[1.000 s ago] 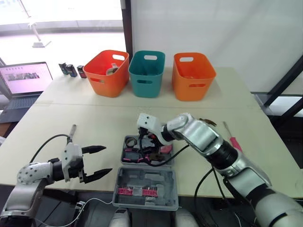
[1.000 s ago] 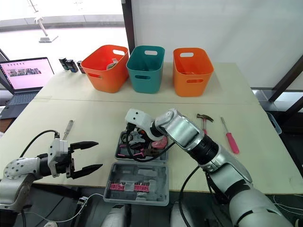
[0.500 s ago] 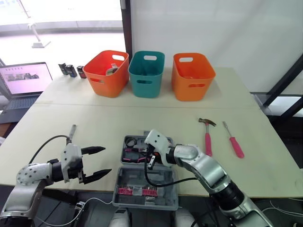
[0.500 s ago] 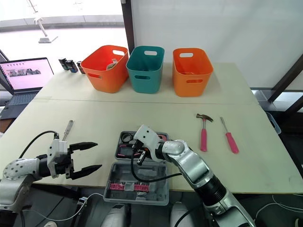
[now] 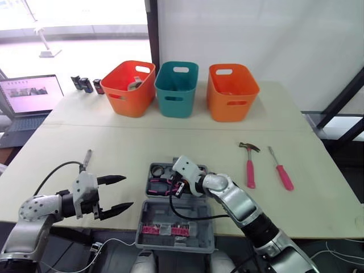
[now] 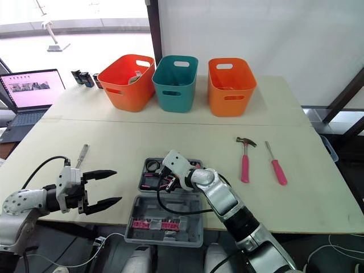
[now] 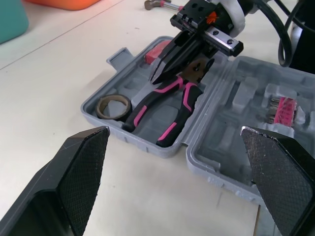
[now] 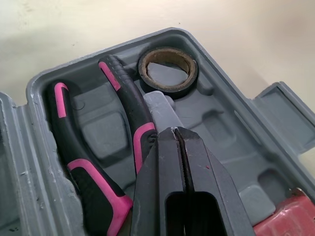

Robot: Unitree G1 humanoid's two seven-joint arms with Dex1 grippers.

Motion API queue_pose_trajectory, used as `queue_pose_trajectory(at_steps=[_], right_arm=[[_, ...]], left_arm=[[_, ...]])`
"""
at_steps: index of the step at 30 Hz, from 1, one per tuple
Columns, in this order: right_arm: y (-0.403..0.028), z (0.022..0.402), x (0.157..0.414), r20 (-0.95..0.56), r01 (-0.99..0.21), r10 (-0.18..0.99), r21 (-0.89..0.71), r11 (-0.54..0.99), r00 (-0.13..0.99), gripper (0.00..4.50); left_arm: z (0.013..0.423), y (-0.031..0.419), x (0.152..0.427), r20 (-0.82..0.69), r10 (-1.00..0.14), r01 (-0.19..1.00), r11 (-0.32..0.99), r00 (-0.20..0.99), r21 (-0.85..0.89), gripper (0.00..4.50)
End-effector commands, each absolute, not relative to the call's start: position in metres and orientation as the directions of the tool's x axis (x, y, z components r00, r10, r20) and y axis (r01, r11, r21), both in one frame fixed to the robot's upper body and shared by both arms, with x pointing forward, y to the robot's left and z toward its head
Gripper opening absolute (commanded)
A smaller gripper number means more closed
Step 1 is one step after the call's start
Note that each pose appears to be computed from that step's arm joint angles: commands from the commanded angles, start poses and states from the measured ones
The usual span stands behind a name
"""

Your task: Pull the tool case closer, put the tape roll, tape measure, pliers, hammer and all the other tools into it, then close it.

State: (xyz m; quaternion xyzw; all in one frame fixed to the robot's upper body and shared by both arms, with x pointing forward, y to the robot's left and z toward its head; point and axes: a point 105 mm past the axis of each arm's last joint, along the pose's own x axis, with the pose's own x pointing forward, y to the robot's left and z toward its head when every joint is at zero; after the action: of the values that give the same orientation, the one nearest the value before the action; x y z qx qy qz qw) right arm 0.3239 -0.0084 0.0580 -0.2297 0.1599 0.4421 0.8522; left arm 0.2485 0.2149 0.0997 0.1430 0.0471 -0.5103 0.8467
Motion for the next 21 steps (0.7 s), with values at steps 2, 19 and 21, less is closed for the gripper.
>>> queue_pose_trajectory(at_steps=[2,19,21], right_arm=[[-0.017,0.031,0.32,-0.596,-0.841,0.598,-0.308,0.445,0.535,0.03],[-0.024,0.018,0.329,-0.681,-0.828,0.474,-0.496,0.262,0.559,0.03],[-0.017,0.035,0.332,-0.628,-0.822,0.533,-0.476,0.313,0.567,0.03]], left_arm=[[0.106,0.217,0.249,-0.221,-0.844,0.868,0.443,0.489,0.226,4.5],[0.105,0.218,0.251,-0.235,-0.84,0.868,0.441,0.488,0.226,4.5],[0.105,0.218,0.251,-0.237,-0.839,0.867,0.443,0.49,0.226,4.5]])
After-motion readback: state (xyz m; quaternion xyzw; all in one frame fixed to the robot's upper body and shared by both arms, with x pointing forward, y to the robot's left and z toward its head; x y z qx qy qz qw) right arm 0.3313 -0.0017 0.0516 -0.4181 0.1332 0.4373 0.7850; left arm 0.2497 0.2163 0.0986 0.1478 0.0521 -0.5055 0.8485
